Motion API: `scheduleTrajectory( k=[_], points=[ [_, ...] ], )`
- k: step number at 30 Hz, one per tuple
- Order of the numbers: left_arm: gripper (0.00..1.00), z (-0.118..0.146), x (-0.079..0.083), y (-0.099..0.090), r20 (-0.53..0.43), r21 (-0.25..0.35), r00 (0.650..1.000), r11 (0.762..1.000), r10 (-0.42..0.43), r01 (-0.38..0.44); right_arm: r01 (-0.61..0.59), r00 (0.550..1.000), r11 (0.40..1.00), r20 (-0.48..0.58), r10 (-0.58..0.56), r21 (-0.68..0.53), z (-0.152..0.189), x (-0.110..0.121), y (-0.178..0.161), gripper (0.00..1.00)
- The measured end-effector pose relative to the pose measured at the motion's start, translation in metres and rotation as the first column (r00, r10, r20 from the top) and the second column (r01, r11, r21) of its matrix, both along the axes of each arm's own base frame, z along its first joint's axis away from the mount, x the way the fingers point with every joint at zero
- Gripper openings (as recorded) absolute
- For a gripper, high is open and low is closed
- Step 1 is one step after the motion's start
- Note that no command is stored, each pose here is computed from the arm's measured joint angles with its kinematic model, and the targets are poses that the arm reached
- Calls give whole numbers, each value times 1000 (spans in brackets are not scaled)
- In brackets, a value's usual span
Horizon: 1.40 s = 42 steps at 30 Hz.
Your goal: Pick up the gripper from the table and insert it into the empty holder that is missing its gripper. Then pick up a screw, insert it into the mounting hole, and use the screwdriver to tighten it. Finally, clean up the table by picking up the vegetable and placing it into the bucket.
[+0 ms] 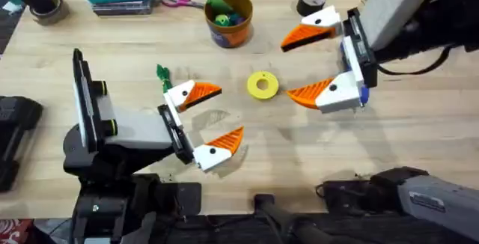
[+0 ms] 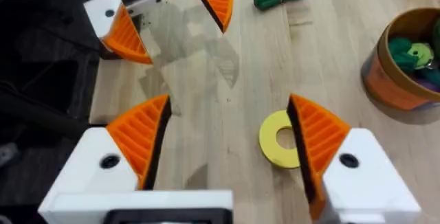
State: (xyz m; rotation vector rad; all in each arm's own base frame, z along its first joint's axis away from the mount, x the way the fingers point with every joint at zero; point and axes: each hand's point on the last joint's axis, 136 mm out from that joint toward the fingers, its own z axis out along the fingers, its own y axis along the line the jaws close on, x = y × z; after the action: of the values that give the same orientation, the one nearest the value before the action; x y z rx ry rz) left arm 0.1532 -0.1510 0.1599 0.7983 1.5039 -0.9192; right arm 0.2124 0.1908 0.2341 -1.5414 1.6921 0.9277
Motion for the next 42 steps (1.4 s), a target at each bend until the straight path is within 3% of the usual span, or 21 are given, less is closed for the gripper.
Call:
scheduleTrajectory(
  k=[26,27,32,34,38,42],
  points=[
    [941,0,0,0,0,0,1000,1000,0,0,-12,999,999,48,13,-31,-4,3,-3,997],
    [858,0,0,0,-2,-1,1000,1000,0,0,-12,999,999,48,13,-31,-4,3,-3,998],
    [82,0,0,0,0,0,1000,1000,0,0,-12,999,999,48,13,-31,-4,3,-3,997],
    [9,0,0,0,3,2,1000,1000,0,0,-12,999,999,48,13,-31,-4,3,-3,997],
    [8,0,0,0,4,2,1000,1000,0,0,2,999,999,52,0,-38,-5,6,-3,998],
    [7,0,0,0,3,2,1000,1000,0,0,138,990,986,13,-137,-98,-11,27,-10,997]
  ],
)
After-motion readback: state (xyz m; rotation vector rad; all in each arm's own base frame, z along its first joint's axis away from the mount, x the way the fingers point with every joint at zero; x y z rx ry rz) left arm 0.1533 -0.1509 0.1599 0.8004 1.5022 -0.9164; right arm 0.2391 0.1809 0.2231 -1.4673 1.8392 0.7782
